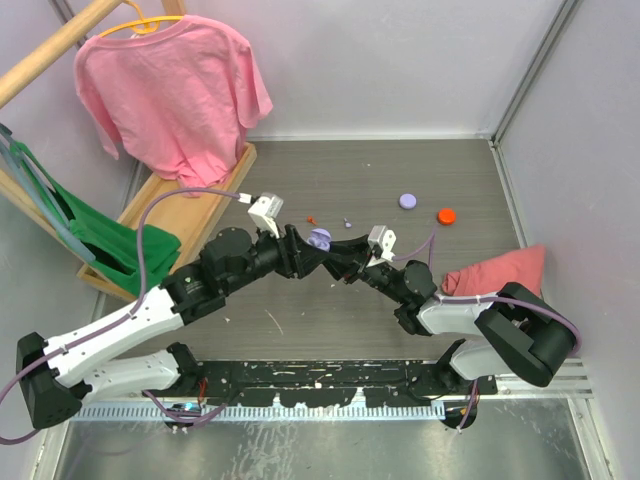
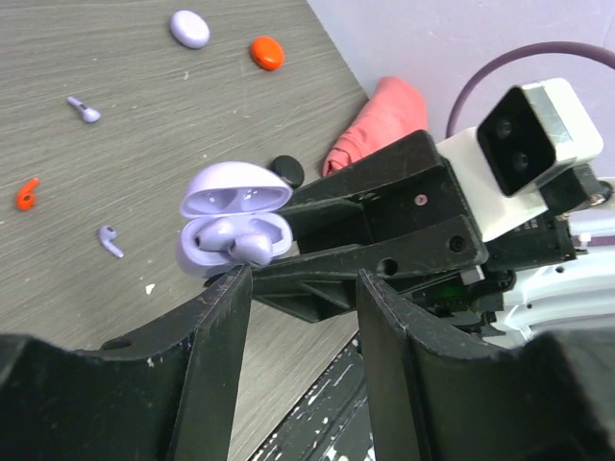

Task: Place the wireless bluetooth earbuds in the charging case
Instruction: Place the earbud in the charging case.

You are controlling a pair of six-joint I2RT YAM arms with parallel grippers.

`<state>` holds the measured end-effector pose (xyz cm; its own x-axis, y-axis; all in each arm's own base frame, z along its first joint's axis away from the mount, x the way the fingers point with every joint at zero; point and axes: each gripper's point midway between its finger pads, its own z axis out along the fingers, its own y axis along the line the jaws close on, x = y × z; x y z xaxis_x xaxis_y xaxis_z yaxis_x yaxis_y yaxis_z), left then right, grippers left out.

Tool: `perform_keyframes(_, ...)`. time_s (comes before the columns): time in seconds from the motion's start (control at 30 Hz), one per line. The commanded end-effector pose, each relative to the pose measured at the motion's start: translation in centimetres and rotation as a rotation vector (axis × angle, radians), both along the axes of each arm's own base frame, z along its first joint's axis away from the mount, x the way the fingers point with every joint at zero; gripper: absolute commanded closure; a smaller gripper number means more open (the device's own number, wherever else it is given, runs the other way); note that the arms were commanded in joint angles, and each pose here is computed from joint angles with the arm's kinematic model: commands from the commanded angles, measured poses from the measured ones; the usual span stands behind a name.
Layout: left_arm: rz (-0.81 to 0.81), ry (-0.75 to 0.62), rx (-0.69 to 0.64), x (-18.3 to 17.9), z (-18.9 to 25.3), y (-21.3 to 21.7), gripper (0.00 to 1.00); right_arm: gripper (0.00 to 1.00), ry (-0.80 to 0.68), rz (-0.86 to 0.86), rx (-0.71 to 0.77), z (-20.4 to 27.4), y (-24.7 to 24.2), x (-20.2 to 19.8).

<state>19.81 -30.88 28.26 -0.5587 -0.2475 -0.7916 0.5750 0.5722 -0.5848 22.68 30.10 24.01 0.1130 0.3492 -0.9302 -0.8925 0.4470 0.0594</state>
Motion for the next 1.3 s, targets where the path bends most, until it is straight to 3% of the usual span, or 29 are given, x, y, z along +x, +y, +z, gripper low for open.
perform_keyframes(0.0,0.062,-0.049,-0.009,0.4,2.4,1.5,0.51,0.99,-0.086,-0.001,0.083,3.1,-0.4,-0.5)
perform_keyframes(0.8,0.034,-0.096,0.024,1.1,3.2,0.3,0.5,0.99,-0.089,0.008,0.086,3.3,-0.3,-0.7)
perform_keyframes(1.27,-0.067,-0.063,-0.028,-0.3,3.7,-1.4,0.59,0.99,-0.09,0.011,0.087,3.3,-0.2,-0.6)
